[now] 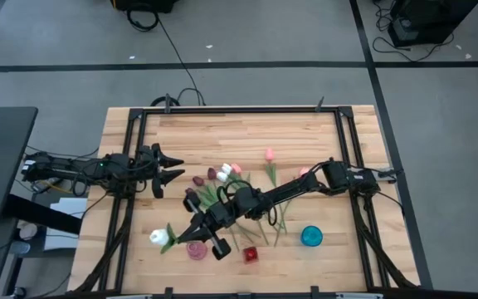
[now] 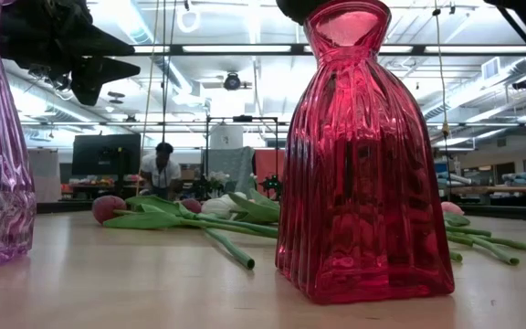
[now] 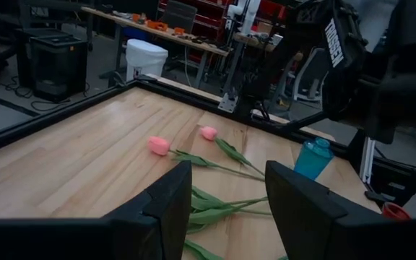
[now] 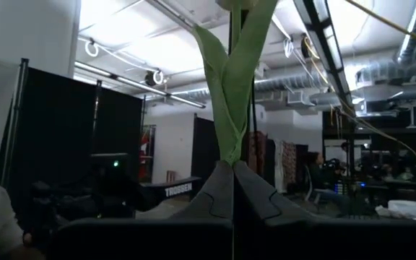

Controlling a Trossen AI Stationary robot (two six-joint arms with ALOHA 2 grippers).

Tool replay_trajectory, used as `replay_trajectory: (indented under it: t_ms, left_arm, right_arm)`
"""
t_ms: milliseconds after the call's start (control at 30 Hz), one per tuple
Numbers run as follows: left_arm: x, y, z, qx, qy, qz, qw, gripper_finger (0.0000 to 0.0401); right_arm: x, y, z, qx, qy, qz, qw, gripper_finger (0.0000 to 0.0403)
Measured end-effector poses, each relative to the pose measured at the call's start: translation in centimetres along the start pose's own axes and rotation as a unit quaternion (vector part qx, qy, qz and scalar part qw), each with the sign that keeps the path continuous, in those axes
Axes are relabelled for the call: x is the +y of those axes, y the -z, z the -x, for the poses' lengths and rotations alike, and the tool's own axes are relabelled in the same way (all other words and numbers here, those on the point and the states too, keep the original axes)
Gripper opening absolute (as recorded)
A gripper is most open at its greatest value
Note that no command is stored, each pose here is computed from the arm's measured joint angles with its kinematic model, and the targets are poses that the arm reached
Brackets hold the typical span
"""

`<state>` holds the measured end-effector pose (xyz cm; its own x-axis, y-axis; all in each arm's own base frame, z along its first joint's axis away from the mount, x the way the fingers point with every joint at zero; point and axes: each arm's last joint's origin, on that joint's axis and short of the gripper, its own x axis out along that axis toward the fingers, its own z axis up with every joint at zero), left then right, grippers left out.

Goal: Sort flowers into vase by color
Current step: Put the right white flower into the pink vase

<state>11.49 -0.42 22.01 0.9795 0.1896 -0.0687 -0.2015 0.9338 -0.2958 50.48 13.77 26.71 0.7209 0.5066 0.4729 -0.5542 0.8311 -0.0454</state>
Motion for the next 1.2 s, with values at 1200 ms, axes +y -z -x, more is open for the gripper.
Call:
replay_trajectory:
  t_ms: [1200]
  left_arm:
    - [-5.6,-3.8,-2.2,0.080,0.105,-0.127,0.983,0.0182]
  right_arm:
    - [-1.9,-7.3,1.5,0.173,0.149,0.147,0.963,0.0006]
